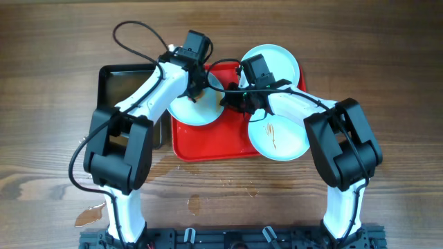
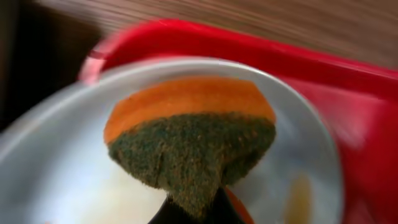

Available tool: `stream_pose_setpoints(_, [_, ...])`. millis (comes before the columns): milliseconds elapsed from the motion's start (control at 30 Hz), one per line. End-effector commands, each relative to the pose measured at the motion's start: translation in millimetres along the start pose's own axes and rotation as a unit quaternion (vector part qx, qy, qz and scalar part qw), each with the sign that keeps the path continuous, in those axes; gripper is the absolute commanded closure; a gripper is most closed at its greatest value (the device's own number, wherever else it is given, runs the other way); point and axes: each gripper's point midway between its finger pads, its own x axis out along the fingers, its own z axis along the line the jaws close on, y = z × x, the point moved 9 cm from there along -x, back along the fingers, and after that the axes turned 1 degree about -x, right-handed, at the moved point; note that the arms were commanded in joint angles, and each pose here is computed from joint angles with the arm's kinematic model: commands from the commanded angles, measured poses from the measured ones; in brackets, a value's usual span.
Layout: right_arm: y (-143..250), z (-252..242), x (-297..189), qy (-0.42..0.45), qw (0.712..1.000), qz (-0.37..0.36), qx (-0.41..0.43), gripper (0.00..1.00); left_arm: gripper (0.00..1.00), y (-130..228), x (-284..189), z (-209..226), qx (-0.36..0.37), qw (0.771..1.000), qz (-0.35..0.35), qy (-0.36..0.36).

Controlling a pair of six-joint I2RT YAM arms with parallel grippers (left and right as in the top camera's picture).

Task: Clean dirty plates on tray and stack at the side
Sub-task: 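Lift the cleaned plate with the right gripper and carry it right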

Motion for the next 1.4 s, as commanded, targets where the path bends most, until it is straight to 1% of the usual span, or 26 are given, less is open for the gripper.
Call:
stream_pose_setpoints(0, [3,-10,9,0.012,1.000,0.012,0.011,0.96,0.96,-19,-31,12,-0.055,0.998,-0.026,-0.018])
stream_pose_setpoints(133, [2,-10,9,0.011,1.000,0.010,0.009,0.96,0.96,-23,-82,31,-0.082,0.994,0.045,0.057])
stream_pose_setpoints(200, [1,-9,8,0.009,1.000,0.007,0.007,0.96,0.96,-25,-98,47,-0.102,0.990,0.067,0.075])
stream_pose_setpoints(233, [0,-7,5,0.007,1.000,0.005,0.002,0.96,0.96,-26,-103,54,-0.110,0.989,0.071,0.075])
stream_pose_setpoints(300, [-5,4,-10,-0.004,0.999,-0.011,-0.030,0.96,0.96,-28,-106,68,-0.100,0.990,0.075,0.069])
stream_pose_setpoints(400, [-9,20,-37,0.008,0.997,-0.045,-0.055,0.96,0.96,-28,-106,73,-0.092,0.990,0.083,0.066])
stream_pose_setpoints(600, [-4,36,-106,0.103,0.981,-0.124,-0.106,0.96,0.96,-31,-106,71,-0.092,0.990,0.073,0.073])
stream_pose_setpoints(733, [3,34,-145,0.192,0.959,-0.177,-0.111,0.96,0.96,-34,-105,69,-0.093,0.991,0.062,0.079])
stream_pose_setpoints(800, [8,35,-156,0.229,0.946,-0.195,-0.116,0.96,0.96,-36,-106,69,-0.093,0.991,0.057,0.082])
stream_pose_setpoints(933, [23,44,-168,0.309,0.910,-0.236,-0.143,0.96,0.96,-41,-105,67,-0.094,0.991,0.044,0.090])
stream_pose_setpoints(1067, [44,62,-167,0.396,0.850,-0.288,-0.194,0.96,0.96,-43,-105,66,-0.094,0.990,0.038,0.094])
stream_pose_setpoints(1133, [54,72,-168,0.429,0.816,-0.320,-0.217,0.96,0.96,-43,-105,66,-0.094,0.990,0.038,0.094])
stream_pose_setpoints(1167, [61,80,-169,0.450,0.789,-0.343,-0.237,0.96,0.96,-43,-105,66,-0.094,0.990,0.037,0.094])
stream_pose_setpoints(1233, [72,92,-173,0.479,0.747,-0.384,-0.254,0.96,0.96,-43,-105,66,-0.094,0.990,0.037,0.094])
stream_pose_setpoints(1367, [89,110,-183,0.517,0.672,-0.453,-0.275,0.96,0.96,-43,-105,66,-0.094,0.990,0.038,0.094])
